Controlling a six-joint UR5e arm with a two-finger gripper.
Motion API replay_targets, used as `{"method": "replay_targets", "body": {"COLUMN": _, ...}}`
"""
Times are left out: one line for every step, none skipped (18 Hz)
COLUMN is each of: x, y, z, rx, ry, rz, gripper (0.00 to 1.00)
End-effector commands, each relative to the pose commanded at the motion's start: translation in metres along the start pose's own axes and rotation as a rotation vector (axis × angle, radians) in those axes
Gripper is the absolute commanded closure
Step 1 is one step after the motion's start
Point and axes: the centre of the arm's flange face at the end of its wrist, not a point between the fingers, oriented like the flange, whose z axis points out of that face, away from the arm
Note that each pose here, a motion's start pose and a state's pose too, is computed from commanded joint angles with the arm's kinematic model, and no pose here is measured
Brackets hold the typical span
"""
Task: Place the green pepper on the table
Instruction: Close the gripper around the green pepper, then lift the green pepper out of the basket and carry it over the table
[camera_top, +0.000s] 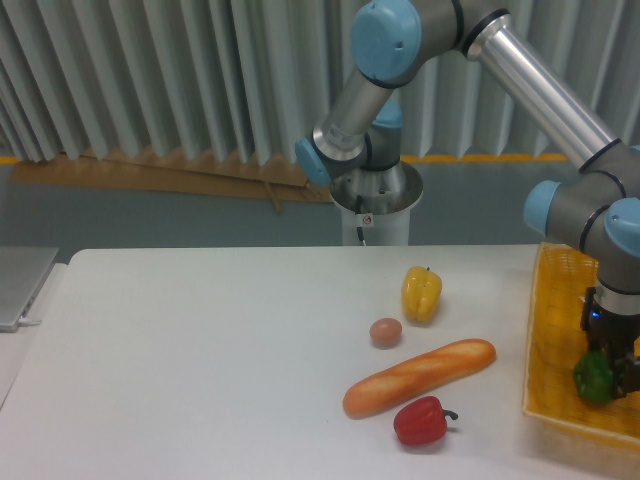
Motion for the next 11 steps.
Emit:
{"method": "replay_targets", "body": {"x": 0.000, "y": 0.000, "z": 0.000, "rx": 0.000, "ry": 0.000, "rz": 0.000, "gripper": 0.45}}
{"method": "replay_targets", "body": {"x": 0.000, "y": 0.000, "z": 0.000, "rx": 0.000, "ry": 0.000, "rz": 0.000, "gripper": 0.49}}
{"method": "replay_targets", "body": {"x": 0.000, "y": 0.000, "z": -0.001, "rx": -0.001, "ry": -0.001, "rz": 0.000, "gripper": 0.49}}
{"method": "replay_targets", "body": {"x": 0.000, "y": 0.000, "z": -0.002, "rx": -0.001, "ry": -0.001, "rz": 0.000, "gripper": 0.49}}
{"method": "replay_targets", "body": {"x": 0.001, "y": -0.001, "z": -0.002, "rx": 0.000, "ry": 0.000, "rz": -0.003, "gripper": 0.49}}
{"method": "replay_targets", "body": {"x": 0.001, "y": -0.002, "z": -0.004, "rx": -0.001, "ry": -0.001, "rz": -0.002, "gripper": 0.49}}
{"method": "replay_targets", "body": {"x": 0.001, "y": -0.002, "z": -0.005, "rx": 0.000, "ry": -0.004, "rz": 0.001, "gripper": 0.49}}
{"method": "replay_targets", "body": {"x": 0.002, "y": -0.002, "z": -0.008, "rx": 0.001, "ry": -0.004, "rz": 0.002, "gripper": 0.49}}
{"method": "replay_targets", "body": {"x": 0.003, "y": -0.004, "z": -0.012, "rx": 0.000, "ry": -0.007, "rz": 0.003, "gripper": 0.49}}
{"method": "replay_targets", "body": {"x": 0.003, "y": -0.010, "z": -0.013, "rx": 0.000, "ry": -0.003, "rz": 0.009, "gripper": 0.49}}
{"method": "replay_targets", "body": {"x": 0.005, "y": -0.020, "z": -0.018, "rx": -0.002, "ry": -0.004, "rz": 0.020, "gripper": 0.49}}
